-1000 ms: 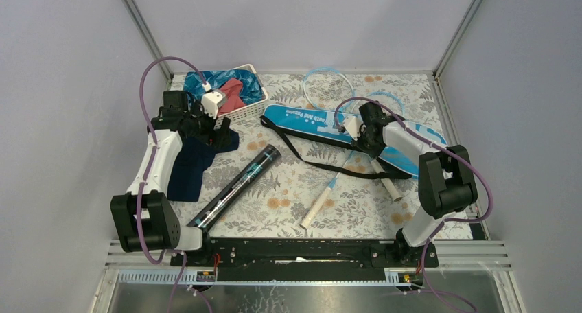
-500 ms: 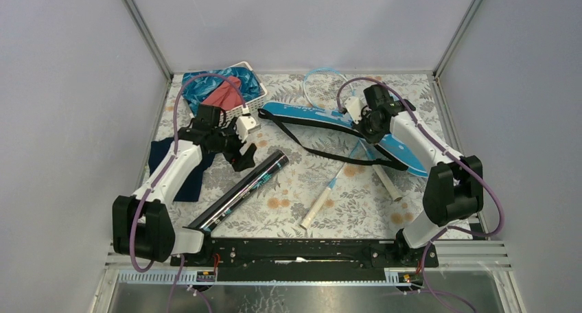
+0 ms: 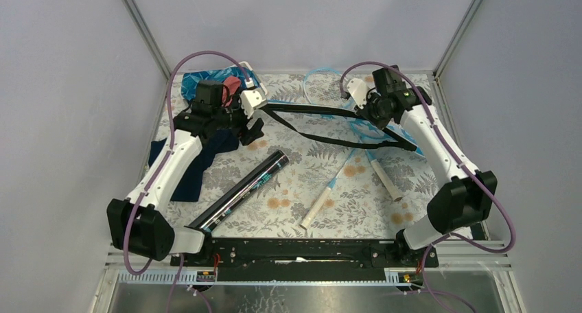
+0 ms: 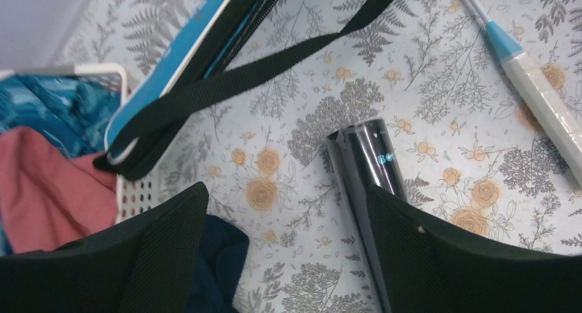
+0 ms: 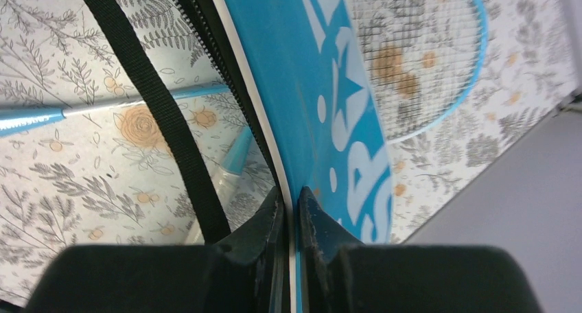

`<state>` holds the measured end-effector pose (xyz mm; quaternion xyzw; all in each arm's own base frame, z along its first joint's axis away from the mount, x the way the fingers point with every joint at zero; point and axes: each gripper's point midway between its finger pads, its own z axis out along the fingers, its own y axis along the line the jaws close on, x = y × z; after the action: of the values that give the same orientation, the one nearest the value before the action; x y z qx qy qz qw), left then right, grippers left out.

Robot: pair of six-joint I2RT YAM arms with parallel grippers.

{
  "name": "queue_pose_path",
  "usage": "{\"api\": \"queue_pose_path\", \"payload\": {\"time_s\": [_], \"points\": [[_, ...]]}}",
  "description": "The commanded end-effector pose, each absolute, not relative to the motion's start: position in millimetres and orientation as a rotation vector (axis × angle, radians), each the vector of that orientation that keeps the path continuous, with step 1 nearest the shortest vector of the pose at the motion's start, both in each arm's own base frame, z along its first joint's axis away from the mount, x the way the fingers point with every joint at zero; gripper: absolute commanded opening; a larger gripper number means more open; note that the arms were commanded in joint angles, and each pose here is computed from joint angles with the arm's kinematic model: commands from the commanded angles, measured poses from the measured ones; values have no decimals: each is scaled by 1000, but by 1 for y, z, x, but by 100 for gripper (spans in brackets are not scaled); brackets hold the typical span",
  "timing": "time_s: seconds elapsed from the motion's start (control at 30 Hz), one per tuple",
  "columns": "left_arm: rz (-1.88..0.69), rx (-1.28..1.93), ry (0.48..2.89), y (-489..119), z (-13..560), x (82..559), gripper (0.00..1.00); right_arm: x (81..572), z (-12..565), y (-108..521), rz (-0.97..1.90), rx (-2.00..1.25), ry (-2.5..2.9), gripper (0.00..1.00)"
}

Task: Pack up the badminton gear
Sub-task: Pick up the racket bag from the center of the board.

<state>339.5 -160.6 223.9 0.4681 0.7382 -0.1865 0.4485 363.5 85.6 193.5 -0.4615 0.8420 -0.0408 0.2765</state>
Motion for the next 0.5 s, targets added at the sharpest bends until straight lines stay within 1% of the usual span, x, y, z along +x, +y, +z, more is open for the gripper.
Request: {"api": "queue_pose_path", "payload": {"time_s": [0.0, 0.13, 0.3, 0.47], "points": [[-425, 1211, 1672, -184, 271, 346, 88, 347, 246, 93, -122, -1404, 2059, 0], [-407, 1247, 1588, -200, 305, 343, 85, 337, 268, 109, -83, -1505, 1936, 0], [-346, 1288, 1502, -214, 345, 340, 85, 334, 284, 127, -77, -1648, 1807, 0], [-422, 1367, 1505, -229, 346, 325, 85, 332, 293, 164, -8, -1745, 1646, 0]]}}
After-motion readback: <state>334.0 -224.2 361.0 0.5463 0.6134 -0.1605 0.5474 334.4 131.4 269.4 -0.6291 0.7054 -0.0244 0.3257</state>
